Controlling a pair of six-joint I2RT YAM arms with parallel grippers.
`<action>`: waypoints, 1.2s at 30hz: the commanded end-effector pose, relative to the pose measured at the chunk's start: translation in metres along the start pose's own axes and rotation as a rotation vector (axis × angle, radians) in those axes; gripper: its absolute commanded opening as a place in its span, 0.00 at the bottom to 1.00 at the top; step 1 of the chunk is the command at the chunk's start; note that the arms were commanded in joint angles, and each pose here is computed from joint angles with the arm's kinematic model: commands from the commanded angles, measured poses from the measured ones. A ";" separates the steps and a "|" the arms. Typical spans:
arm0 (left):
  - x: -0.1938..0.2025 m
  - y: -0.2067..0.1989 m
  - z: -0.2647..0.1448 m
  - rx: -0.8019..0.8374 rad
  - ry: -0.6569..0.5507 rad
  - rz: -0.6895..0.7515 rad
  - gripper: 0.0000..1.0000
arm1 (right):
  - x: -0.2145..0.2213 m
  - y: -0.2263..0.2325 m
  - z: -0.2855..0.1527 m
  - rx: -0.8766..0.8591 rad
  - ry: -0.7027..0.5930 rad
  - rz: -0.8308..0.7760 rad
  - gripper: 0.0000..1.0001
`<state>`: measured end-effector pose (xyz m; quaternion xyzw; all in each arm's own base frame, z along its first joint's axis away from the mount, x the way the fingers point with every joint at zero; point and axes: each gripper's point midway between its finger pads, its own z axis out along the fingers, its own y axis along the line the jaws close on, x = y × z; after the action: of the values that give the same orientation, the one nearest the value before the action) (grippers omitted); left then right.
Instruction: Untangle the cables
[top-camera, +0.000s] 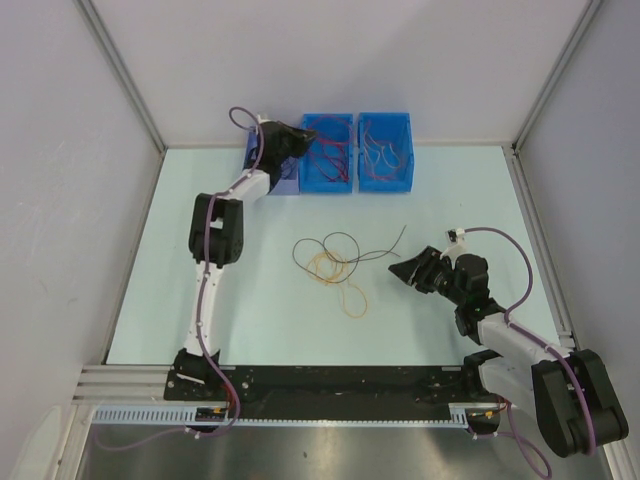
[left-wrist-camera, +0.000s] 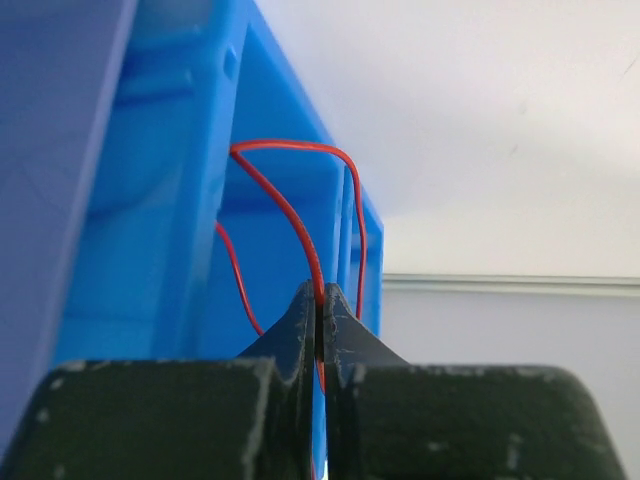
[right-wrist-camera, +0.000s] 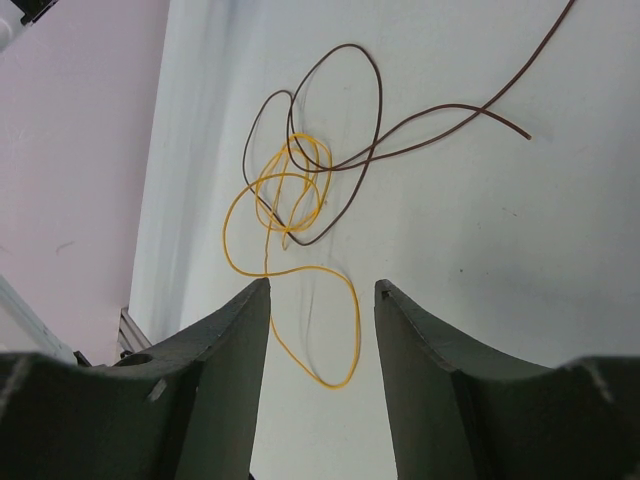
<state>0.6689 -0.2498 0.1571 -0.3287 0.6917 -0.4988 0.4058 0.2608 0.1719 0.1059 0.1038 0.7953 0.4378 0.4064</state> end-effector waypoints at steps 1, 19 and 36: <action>-0.020 -0.063 -0.019 0.131 -0.030 0.032 0.00 | -0.005 0.006 -0.001 -0.030 -0.024 -0.015 0.50; -0.029 -0.071 -0.025 -0.070 -0.181 0.492 0.00 | -0.005 0.005 0.000 -0.028 -0.022 -0.012 0.50; 0.005 -0.139 -0.049 -0.005 -0.117 0.695 0.71 | -0.005 0.005 0.000 -0.028 -0.022 -0.012 0.50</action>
<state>0.6443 -0.2901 0.2071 -0.1287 0.7703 -0.3180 0.5375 0.2610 0.1721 0.1063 0.1049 0.7947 0.4387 0.4062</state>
